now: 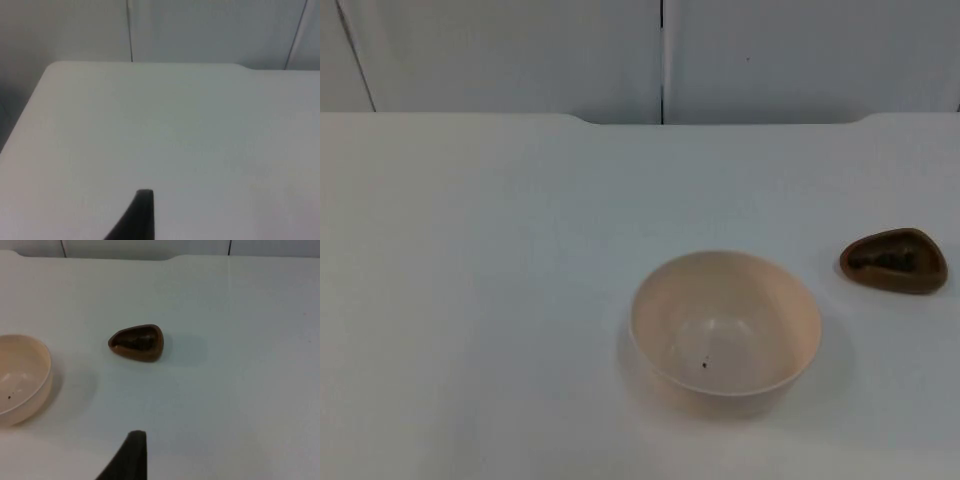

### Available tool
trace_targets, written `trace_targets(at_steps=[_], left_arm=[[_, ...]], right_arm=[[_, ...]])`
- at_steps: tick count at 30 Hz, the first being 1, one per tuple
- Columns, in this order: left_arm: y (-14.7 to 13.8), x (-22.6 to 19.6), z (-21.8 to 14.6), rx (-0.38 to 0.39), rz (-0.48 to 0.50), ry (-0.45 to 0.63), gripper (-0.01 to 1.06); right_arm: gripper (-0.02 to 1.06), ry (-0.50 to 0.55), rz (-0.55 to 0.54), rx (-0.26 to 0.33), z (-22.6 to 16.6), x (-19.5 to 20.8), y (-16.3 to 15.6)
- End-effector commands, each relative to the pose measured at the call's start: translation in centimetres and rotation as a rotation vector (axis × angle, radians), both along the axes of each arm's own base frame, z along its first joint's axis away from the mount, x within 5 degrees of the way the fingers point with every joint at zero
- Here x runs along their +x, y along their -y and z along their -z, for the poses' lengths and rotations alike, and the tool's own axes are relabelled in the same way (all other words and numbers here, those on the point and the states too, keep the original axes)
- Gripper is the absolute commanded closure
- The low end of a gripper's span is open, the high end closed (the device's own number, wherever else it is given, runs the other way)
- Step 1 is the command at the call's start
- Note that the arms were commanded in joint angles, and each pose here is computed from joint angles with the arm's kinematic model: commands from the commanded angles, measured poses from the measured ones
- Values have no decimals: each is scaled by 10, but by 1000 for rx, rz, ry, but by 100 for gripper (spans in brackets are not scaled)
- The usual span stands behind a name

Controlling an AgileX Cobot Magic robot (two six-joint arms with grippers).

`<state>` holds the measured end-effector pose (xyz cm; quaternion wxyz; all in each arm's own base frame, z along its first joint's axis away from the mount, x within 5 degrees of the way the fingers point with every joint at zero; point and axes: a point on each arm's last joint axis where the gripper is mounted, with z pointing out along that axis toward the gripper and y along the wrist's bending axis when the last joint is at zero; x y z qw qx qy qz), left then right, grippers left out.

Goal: Pick up the bowl with the left hand and pour the coffee beans from the cup into the bowl with the right hand.

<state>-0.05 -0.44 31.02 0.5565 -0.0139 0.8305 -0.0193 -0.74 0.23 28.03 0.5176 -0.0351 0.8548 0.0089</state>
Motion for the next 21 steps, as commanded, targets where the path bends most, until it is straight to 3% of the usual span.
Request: trace_targets(at_steps=[1, 21], left_arm=[[1, 4, -5, -18, 7, 22, 0], [5, 37, -39, -65, 43, 74, 0]], right_arm=[[-1, 6, 5, -8, 0, 0, 0], [-1, 6, 5, -8, 0, 0, 0]])
